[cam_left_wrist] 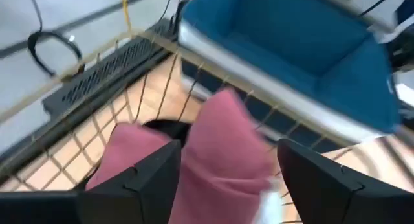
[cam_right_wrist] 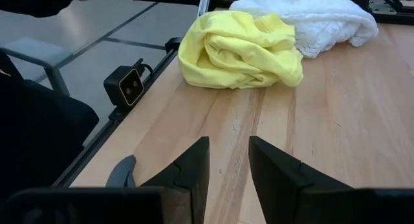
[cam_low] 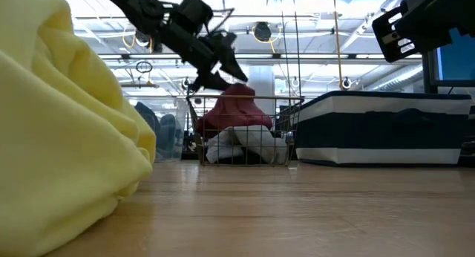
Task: Pick & Place Cloths
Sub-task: Put the red short into the gold wire basket
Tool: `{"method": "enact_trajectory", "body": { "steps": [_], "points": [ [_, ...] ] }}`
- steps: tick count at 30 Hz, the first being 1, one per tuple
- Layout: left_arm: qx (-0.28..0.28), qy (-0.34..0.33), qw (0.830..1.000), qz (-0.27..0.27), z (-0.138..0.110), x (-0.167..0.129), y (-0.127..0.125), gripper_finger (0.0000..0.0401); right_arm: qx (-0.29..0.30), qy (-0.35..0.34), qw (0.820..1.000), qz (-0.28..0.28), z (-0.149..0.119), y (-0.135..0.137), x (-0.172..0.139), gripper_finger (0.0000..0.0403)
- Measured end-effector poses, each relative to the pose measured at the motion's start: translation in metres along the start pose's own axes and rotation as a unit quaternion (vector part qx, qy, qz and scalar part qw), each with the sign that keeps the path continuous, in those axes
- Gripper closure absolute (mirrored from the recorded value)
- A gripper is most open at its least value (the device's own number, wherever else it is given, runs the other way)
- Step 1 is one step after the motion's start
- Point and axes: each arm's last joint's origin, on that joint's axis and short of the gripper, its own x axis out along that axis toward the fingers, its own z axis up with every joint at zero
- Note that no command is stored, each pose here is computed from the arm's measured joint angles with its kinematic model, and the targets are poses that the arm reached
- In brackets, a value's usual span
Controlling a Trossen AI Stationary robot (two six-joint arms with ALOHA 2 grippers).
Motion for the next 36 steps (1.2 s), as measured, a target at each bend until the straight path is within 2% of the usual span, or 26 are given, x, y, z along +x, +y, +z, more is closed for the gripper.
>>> {"method": "enact_trajectory", "body": {
  "steps": [5, 8, 15, 22, 25, 29, 32, 36],
  "points": [
    [0.035, -0.036, 0.998, -0.023, 0.012, -0.019, -0.018, 0.014, 0.0, -0.004, 1.0, 0.001, 0.001, 0.0, 0.0, 0.0303],
    [0.06, -0.041, 0.997, -0.025, 0.012, -0.021, -0.025, 0.0151, 0.0, -0.005, 1.0, 0.001, 0.001, 0.0, 0.0, 0.0303],
    [0.077, -0.013, 0.997, 0.029, -0.002, -0.002, -0.017, 0.0198, 0.001, -0.007, 1.0, 0.001, 0.001, 0.0, 0.0, 0.0303],
    [0.065, -0.012, 0.991, 0.113, -0.013, 0.026, 0.01, 0.023, 0.002, -0.007, 1.0, 0.001, 0.001, 0.0, 0.0, 0.0303],
    [0.038, 0.003, 0.994, 0.102, -0.021, 0.037, 0.021, 0.0229, 0.002, -0.007, 1.0, 0.001, 0.001, 0.0, 0.0, 0.0303],
    [0.007, 0.041, 0.997, 0.062, -0.034, 0.049, 0.029, 0.0229, 0.002, -0.007, 1.0, 0.001, 0.001, 0.0, 0.0, 0.0303],
    [0.003, 0.06, 0.997, 0.05, -0.042, 0.055, 0.029, 0.0229, 0.001, -0.007, 1.0, 0.001, 0.001, 0.0, 0.0, 0.0303],
    [0.004, 0.051, 0.998, 0.047, -0.04, 0.055, 0.028, 0.0229, 0.001, -0.007, 1.0, 0.001, 0.001, 0.0, 0.0, 0.0303]
  ]
}}
